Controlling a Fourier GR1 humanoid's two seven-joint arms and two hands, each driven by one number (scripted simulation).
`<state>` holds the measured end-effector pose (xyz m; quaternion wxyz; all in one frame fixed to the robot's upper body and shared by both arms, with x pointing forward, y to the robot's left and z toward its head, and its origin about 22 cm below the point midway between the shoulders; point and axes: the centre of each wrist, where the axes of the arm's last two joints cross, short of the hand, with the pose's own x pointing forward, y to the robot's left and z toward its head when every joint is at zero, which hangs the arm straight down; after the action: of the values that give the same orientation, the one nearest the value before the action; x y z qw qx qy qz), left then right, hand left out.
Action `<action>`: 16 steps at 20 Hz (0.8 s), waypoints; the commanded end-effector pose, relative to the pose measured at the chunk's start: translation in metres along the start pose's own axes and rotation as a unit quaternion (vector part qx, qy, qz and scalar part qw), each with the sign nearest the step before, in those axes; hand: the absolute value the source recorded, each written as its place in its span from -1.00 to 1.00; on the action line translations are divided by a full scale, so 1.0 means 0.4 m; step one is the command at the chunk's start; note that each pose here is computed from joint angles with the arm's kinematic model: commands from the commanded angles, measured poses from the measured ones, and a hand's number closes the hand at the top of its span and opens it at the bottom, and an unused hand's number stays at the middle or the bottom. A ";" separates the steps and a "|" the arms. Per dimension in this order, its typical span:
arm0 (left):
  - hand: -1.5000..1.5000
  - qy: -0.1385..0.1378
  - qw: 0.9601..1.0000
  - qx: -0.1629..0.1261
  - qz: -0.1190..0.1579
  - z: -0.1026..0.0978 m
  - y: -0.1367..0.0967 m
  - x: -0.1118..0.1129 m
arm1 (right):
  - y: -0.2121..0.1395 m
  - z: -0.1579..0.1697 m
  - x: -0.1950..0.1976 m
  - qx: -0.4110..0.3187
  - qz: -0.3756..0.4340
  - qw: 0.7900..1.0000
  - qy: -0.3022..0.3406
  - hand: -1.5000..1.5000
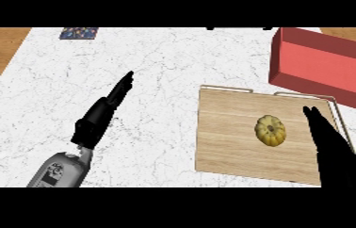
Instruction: Pick the squash from the tray and place it in the cardboard box
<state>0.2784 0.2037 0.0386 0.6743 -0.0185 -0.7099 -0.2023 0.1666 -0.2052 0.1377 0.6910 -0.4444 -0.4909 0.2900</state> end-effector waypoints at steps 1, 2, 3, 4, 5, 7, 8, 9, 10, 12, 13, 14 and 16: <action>0.00 0.000 1.000 0.004 0.000 -0.020 0.013 -0.001 | 0.013 -0.036 0.034 0.021 0.004 0.999 0.028 -1.00; 0.00 0.004 1.000 0.008 0.004 -0.005 0.036 -0.029 | 0.012 -0.012 0.013 0.022 0.007 0.999 0.037 -1.00; 0.00 0.004 1.000 0.000 -0.004 0.029 0.035 -0.007 | 0.035 -0.022 0.036 0.028 0.011 0.999 0.040 -1.00; 0.00 -0.002 1.000 -0.001 0.003 0.015 0.016 -0.002 | 0.035 -0.031 0.004 0.030 -0.002 0.999 0.045 -1.00; 0.00 0.003 1.000 0.002 -0.002 0.013 0.046 0.005 | 0.021 -0.040 -0.015 0.031 0.003 0.999 0.042 -1.00; 0.00 0.003 1.000 0.003 -0.008 0.008 0.061 0.001 | 0.050 -0.106 0.013 0.009 -0.008 0.999 0.040 -1.00; 0.00 -0.003 1.000 0.006 -0.003 0.029 -0.002 0.000 | 0.057 -0.058 0.006 0.010 -0.011 0.999 0.038 -1.00; 0.00 0.003 1.000 0.007 0.000 -0.019 0.034 0.020 | 0.073 -0.036 0.002 0.014 0.002 1.000 0.028 -1.00; 0.00 0.005 1.000 -0.002 0.006 0.036 0.009 -0.002 | 0.062 -0.084 -0.042 0.002 0.006 1.000 0.028 -1.00; 0.00 -0.011 1.000 0.004 -0.001 -0.025 -0.023 0.016 | 0.014 -0.111 0.004 -0.003 0.004 1.000 0.021 -1.00; 0.00 -0.001 1.000 0.002 0.007 -0.027 0.037 -0.064 | 0.072 -0.090 0.015 0.004 0.017 1.000 0.008 -1.00; 0.00 -0.003 1.000 -0.005 0.009 0.005 0.006 0.041 | 0.106 -0.120 -0.038 0.006 0.021 0.999 0.029 -1.00; 0.00 0.009 1.000 0.005 -0.007 0.001 0.025 -0.010 | 0.084 -0.088 -0.031 0.007 0.011 0.999 0.030 -1.00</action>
<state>0.2839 0.2083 0.0377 0.6759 -0.0161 -0.7093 -0.1997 0.2014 -0.2084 0.1067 0.7024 -0.4523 -0.4684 0.2875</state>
